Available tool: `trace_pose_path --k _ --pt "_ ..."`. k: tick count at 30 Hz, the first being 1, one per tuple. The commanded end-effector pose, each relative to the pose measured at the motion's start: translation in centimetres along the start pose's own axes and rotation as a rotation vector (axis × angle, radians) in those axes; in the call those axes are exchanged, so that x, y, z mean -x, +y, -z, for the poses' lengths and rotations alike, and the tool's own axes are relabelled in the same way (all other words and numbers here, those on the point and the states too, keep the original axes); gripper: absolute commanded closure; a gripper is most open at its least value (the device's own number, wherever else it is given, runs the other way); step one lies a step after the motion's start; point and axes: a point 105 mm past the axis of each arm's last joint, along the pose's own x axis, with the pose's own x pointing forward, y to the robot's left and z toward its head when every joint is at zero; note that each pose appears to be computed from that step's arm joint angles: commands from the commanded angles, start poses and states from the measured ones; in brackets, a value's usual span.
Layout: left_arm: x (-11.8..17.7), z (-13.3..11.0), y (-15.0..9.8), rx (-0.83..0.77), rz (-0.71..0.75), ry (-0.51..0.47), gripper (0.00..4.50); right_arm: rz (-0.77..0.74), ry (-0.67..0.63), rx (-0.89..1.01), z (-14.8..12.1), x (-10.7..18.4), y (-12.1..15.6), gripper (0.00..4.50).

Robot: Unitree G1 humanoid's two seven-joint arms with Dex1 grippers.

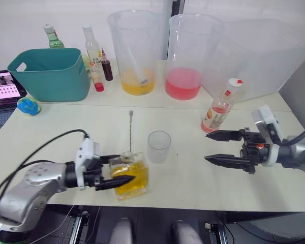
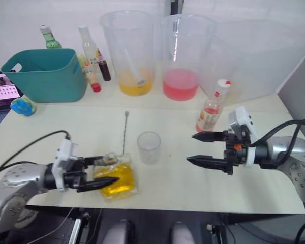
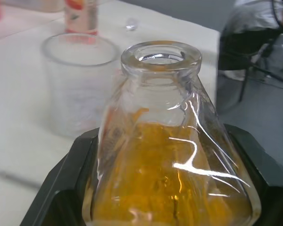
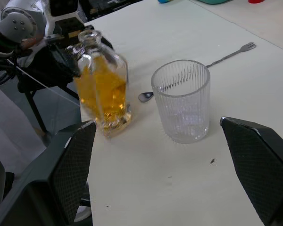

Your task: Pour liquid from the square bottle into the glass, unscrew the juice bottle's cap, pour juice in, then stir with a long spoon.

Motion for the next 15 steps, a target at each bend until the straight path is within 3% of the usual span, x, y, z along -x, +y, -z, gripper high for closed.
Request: trace_pose_path --k 1,9,11,15 --pt "1.5 -3.7 0.4 -0.084 -0.056 -0.093 1.71 -0.012 -0.028 0.059 -0.7 -0.3 -0.4 0.06" --pt "2.9 -5.9 4.8 -0.197 -0.275 -0.101 1.71 -0.044 -0.060 0.071 -0.7 -1.2 -0.5 0.06" --pt "2.5 -7.0 5.7 -0.243 -0.308 -0.138 1.71 -0.034 -0.066 0.074 -0.7 -1.3 -0.6 0.06" --pt "-0.2 -7.7 6.8 -0.264 -0.320 -0.118 1.71 0.022 -0.081 0.086 -0.6 -1.3 -0.7 0.06"
